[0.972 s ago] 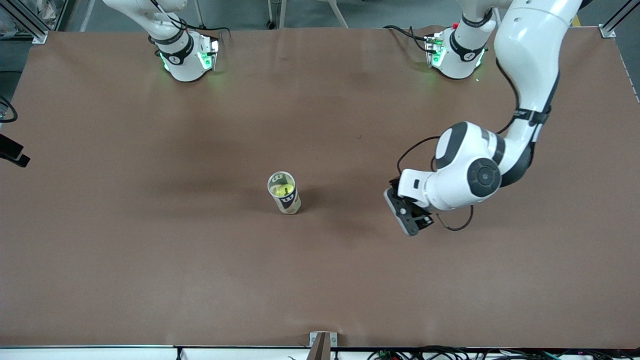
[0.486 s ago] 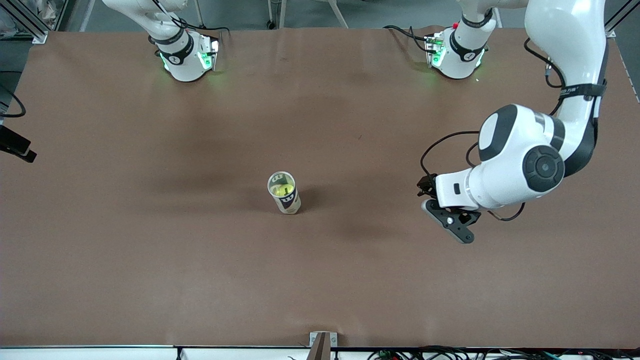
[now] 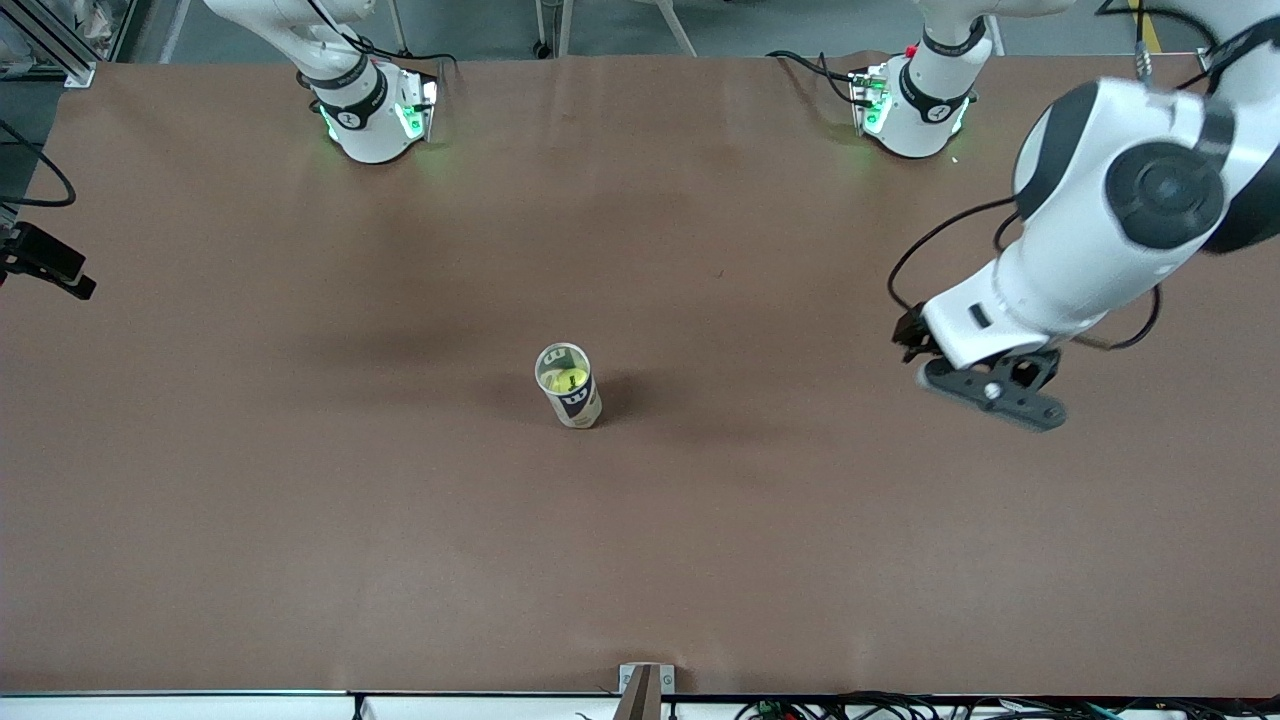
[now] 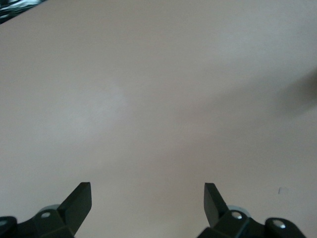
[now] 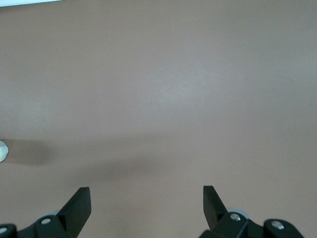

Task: Insert tennis ball vertically with right arm

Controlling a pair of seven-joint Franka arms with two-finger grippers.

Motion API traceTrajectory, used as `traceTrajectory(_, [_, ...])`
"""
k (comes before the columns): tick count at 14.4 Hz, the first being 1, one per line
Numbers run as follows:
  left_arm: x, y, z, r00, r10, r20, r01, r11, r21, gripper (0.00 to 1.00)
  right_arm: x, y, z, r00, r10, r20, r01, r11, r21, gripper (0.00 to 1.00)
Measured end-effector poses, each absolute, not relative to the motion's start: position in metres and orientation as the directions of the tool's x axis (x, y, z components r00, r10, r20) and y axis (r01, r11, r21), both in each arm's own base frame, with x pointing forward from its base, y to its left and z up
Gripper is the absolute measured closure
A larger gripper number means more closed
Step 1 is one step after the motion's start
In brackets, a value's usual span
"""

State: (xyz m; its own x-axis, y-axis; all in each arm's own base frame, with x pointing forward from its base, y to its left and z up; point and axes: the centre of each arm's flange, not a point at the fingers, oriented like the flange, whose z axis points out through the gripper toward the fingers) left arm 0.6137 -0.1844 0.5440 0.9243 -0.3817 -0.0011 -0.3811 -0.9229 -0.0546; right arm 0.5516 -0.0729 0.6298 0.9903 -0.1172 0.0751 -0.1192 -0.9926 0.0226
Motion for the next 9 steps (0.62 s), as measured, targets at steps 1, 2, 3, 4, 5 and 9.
traceTrajectory(1, [0.611, -0.171, 0.559, 0.933, -0.359, 0.015, -0.358, -0.932, -0.064, 0.00, 0.551, -0.073, 0.630, 0.990, -0.117, 0.074, -0.119, -0.993, 0.022, 0.00])
traceTrajectory(2, [0.610, -0.157, 0.572, 0.940, -0.338, 0.032, -0.336, -0.939, -0.071, 0.00, 0.551, -0.072, 0.630, 0.990, -0.117, 0.074, -0.119, -0.993, 0.022, 0.00])
traceTrajectory(3, [0.608, -0.144, 0.583, 0.947, -0.319, 0.048, -0.315, -0.946, -0.079, 0.00, 0.552, -0.072, 0.630, 0.990, -0.117, 0.075, -0.119, -0.993, 0.020, 0.00])
traceTrajectory(4, [0.605, -0.132, 0.594, 0.952, -0.299, 0.060, -0.294, -0.952, -0.086, 0.00, 0.552, -0.071, 0.631, 0.990, -0.115, 0.076, -0.117, -0.993, 0.019, 0.00])
traceTrajectory(5, [0.599, -0.121, 0.604, 0.958, -0.280, 0.055, -0.274, -0.957, -0.093, 0.00, 0.552, -0.070, 0.632, 0.990, -0.114, 0.078, -0.115, -0.993, 0.019, 0.00])
traceTrajectory(9, [0.565, -0.095, 0.642, 0.978, -0.208, 0.030, -0.205, -0.974, -0.096, 0.00, 0.552, -0.069, 0.634, 0.990, -0.111, 0.083, -0.113, -0.993, 0.019, 0.00])
